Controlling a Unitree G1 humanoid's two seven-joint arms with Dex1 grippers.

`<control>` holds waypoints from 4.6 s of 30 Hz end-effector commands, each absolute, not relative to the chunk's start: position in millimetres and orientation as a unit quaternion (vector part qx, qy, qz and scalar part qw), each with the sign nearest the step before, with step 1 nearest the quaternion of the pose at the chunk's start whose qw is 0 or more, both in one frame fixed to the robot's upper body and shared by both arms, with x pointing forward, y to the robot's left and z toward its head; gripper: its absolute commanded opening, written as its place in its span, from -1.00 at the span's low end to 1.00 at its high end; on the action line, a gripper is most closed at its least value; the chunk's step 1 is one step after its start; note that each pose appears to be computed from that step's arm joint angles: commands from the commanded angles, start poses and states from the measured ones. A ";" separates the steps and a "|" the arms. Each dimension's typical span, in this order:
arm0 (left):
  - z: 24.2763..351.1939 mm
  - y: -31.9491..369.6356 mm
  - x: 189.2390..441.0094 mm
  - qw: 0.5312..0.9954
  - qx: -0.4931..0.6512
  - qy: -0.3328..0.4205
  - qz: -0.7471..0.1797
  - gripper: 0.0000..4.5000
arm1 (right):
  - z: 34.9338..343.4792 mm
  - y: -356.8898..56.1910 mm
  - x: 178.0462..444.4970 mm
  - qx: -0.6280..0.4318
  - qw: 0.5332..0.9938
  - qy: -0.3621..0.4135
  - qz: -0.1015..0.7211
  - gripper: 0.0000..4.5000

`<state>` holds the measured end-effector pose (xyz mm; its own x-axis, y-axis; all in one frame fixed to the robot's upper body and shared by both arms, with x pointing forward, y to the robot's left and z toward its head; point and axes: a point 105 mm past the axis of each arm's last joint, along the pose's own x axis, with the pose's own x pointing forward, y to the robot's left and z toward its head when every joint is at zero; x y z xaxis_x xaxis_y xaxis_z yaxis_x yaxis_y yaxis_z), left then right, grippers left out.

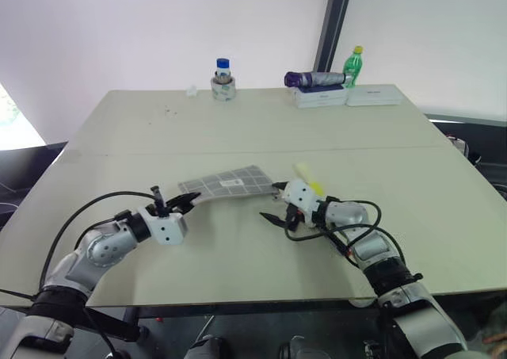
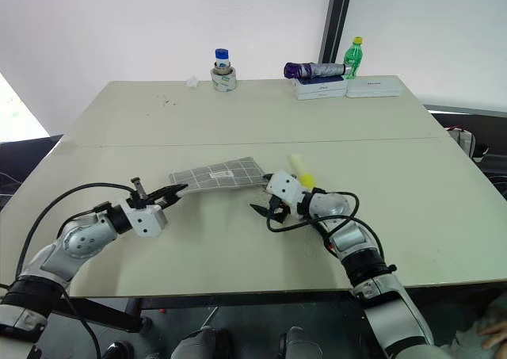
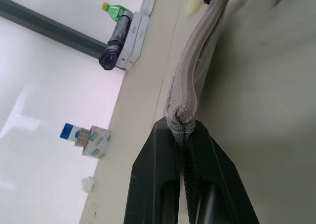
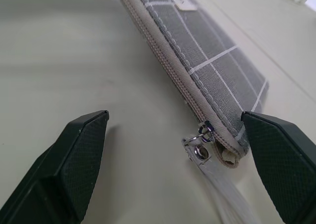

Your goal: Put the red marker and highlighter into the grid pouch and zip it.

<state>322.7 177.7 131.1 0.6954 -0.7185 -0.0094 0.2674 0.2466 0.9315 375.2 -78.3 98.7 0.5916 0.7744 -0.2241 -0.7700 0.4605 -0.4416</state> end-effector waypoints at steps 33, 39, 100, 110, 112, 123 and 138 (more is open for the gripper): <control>129.0 173.3 314.0 0.784 0.500 -0.225 -0.291 -1.00 | 130.2 -62.2 381.4 -0.257 0.848 -0.016 0.464 -0.99; 123.7 163.0 313.0 0.781 0.498 -0.225 -0.301 -1.00 | 134.3 -56.1 378.7 -0.282 0.830 -0.027 0.481 -0.99; 132.7 170.3 316.3 0.815 0.475 -0.220 -0.249 -1.00 | 172.2 -130.3 324.4 -0.169 0.872 -0.083 0.453 0.98; 132.0 176.6 315.8 0.823 0.466 -0.220 -0.241 -1.00 | 157.9 -154.7 295.4 -0.118 0.952 -0.099 0.266 0.98; 132.7 176.2 316.1 0.823 0.463 -0.222 -0.241 -1.00 | 154.7 -151.6 291.6 -0.113 0.957 -0.097 0.248 0.98; 129.9 171.9 316.5 0.824 0.460 -0.222 -0.244 -1.00 | 150.9 -154.9 298.1 -0.129 0.962 -0.087 0.225 0.98; 133.8 163.0 321.8 0.821 0.459 -0.229 -0.251 -1.00 | 144.7 -162.0 413.9 -0.122 0.973 0.099 0.171 0.98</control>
<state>320.9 163.2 122.5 0.7766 -0.6198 0.1133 0.2321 0.4486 0.8631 408.0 -160.4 133.6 0.9171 0.3161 -0.2430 -0.3733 0.8948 -0.2448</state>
